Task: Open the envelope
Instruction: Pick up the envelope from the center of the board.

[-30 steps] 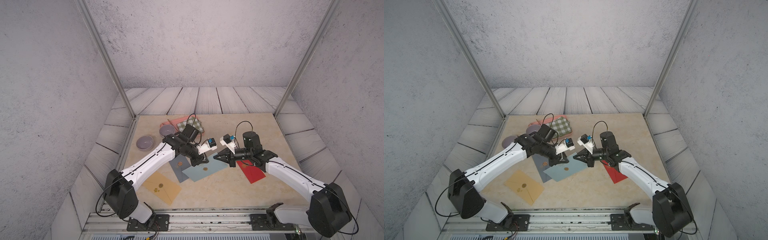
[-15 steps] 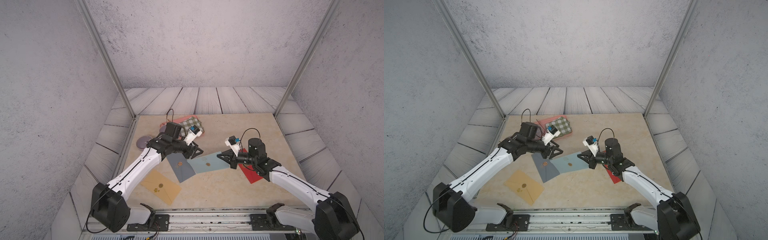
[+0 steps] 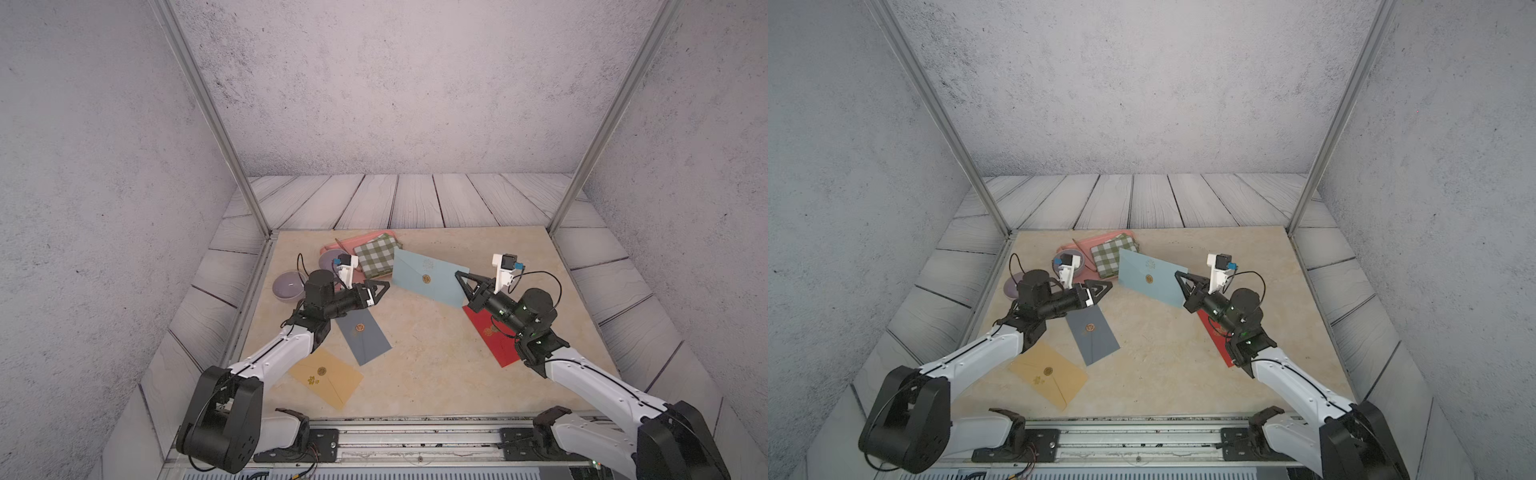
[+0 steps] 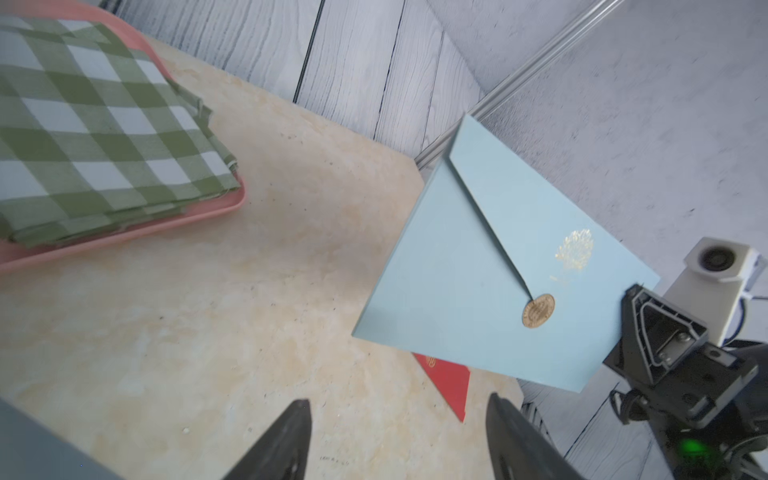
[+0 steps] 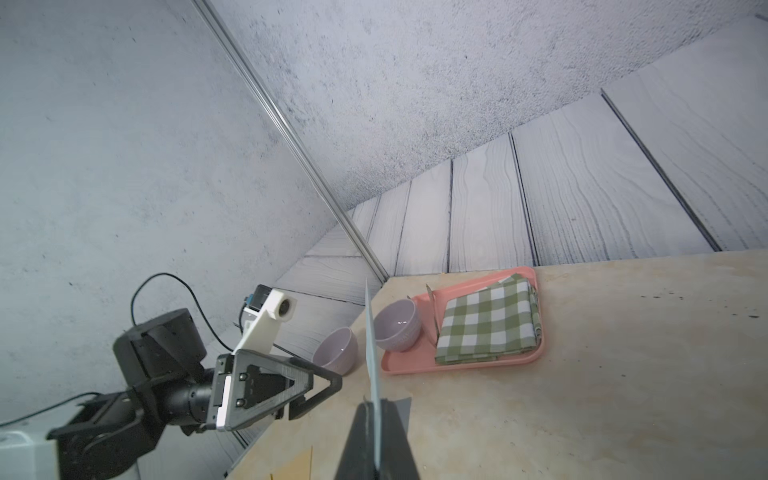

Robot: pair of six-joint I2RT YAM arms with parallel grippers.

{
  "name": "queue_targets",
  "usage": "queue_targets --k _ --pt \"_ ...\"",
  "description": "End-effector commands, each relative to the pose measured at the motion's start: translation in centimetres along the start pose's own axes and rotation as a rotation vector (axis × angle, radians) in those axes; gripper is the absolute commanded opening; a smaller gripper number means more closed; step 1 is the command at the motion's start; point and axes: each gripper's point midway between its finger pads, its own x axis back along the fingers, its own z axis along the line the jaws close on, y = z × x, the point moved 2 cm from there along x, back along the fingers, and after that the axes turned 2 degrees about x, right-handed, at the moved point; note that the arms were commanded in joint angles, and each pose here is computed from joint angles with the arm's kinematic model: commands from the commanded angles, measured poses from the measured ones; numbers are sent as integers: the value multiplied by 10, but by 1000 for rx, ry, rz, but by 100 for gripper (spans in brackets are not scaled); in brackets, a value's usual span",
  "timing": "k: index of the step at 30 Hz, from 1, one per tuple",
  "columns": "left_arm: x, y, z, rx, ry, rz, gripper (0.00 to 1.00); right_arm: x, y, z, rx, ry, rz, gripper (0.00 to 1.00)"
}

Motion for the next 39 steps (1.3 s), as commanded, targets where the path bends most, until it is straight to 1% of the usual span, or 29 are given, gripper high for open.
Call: queue_targets --k 1,8,10,16,20,24,26,28,32,35,39 --pt "-2 32 -34 11 -155 -69 71 6 29 15 -79 50 -128 0" --pt "-17 44 -44 118 -297 -72 71 8 34 17 -165 76 -168 0" --pt "-18 49 -51 110 -338 -73 71 7 33 16 -184 77 -169 0" --pt "-19 50 -54 114 -364 -84 70 5 29 4 -273 54 -191 0" --pt "-18 55 -70 94 -429 -103 69 2 27 -3 -338 46 -210 0" --pt "-25 54 -81 77 -458 -85 66 -3 24 -7 -375 50 -207 0" --pt "-27 53 -81 83 -455 -86 64 -4 23 -9 -391 47 -208 0" --pt "-28 54 -79 100 -451 -105 61 -4 21 -14 -409 30 -213 0" --pt "-27 56 -86 97 -474 -131 55 -3 15 -26 -459 -25 -225 1" --pt "-29 54 -89 84 -475 -131 46 -4 11 -31 -475 -46 -215 1" --pt "-30 56 -87 83 -460 -141 28 -3 7 -34 -485 -57 -210 1"
